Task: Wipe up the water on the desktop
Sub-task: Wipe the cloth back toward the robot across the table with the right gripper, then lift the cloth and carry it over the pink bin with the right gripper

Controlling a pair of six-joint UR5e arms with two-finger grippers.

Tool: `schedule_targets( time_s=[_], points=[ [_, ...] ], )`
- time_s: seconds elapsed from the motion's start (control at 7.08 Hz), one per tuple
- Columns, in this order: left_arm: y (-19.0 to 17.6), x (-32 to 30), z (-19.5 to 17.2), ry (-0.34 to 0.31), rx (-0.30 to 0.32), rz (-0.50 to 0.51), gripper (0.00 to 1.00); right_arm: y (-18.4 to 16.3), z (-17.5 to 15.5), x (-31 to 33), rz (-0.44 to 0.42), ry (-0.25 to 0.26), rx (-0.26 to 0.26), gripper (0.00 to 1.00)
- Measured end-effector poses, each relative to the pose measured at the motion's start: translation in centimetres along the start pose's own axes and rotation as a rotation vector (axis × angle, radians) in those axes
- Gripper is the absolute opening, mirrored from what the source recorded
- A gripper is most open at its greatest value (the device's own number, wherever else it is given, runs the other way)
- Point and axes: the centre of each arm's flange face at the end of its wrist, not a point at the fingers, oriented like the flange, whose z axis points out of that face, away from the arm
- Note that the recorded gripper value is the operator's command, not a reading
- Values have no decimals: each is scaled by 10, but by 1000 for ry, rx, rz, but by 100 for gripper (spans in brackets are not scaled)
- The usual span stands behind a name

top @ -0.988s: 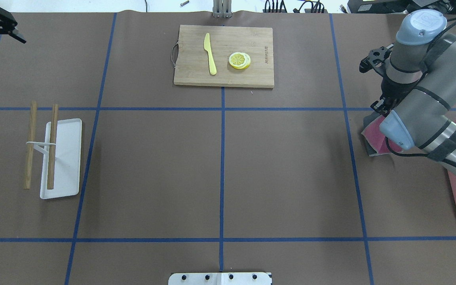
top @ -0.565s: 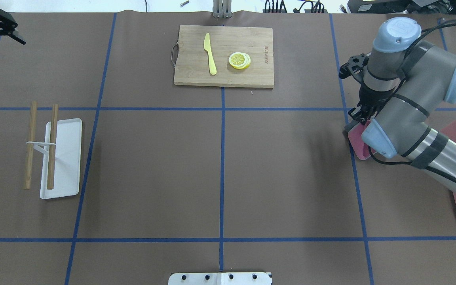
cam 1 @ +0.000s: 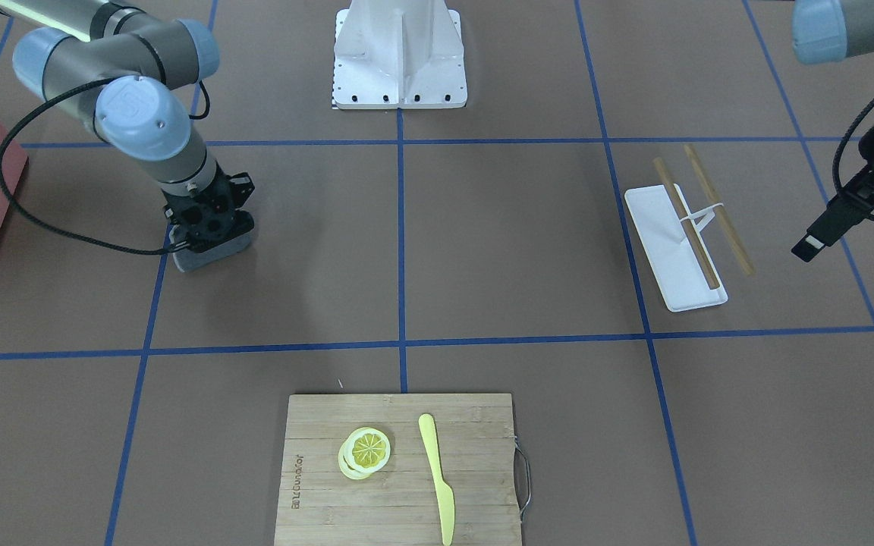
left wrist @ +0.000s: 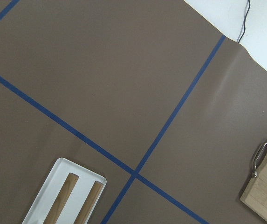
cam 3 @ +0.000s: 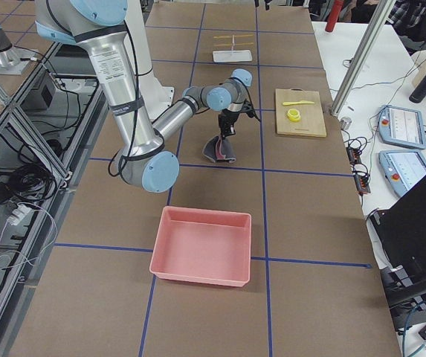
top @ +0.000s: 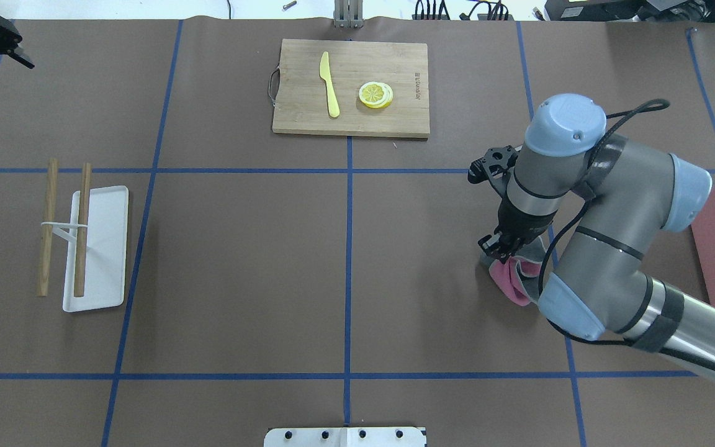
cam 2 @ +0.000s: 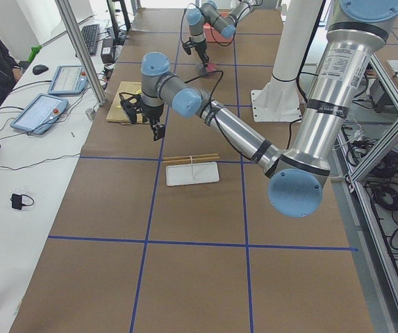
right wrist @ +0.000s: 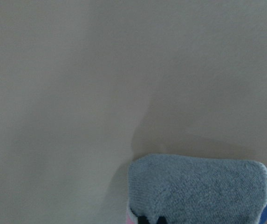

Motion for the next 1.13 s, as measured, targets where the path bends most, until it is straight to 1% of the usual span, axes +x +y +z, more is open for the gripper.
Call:
schedule_targets(
  time_s=[0.14, 0.28, 0.42, 0.71, 0.99, 1.13],
  points=[
    [-2, -1, 0, -4, 12, 0, 98, 26, 2, -25, 14, -23, -10, 0],
    [-2, -1, -1, -5, 19, 1, 98, 44, 9, -35, 23, -27, -25, 0],
    [-2, 0, -2, -3, 22, 3, 98, 52, 17, -29, 33, -15, -40, 0],
    [-1, -1, -3, -1, 24, 3, 98, 39, 23, 21, 40, 31, -46, 0],
    [0, 1, -6, 4, 26, 7, 98, 16, 28, 93, 28, 80, -60, 0],
    [0, 1, -6, 4, 26, 7, 98, 7, 25, 127, 25, 96, -62, 0]
  ],
)
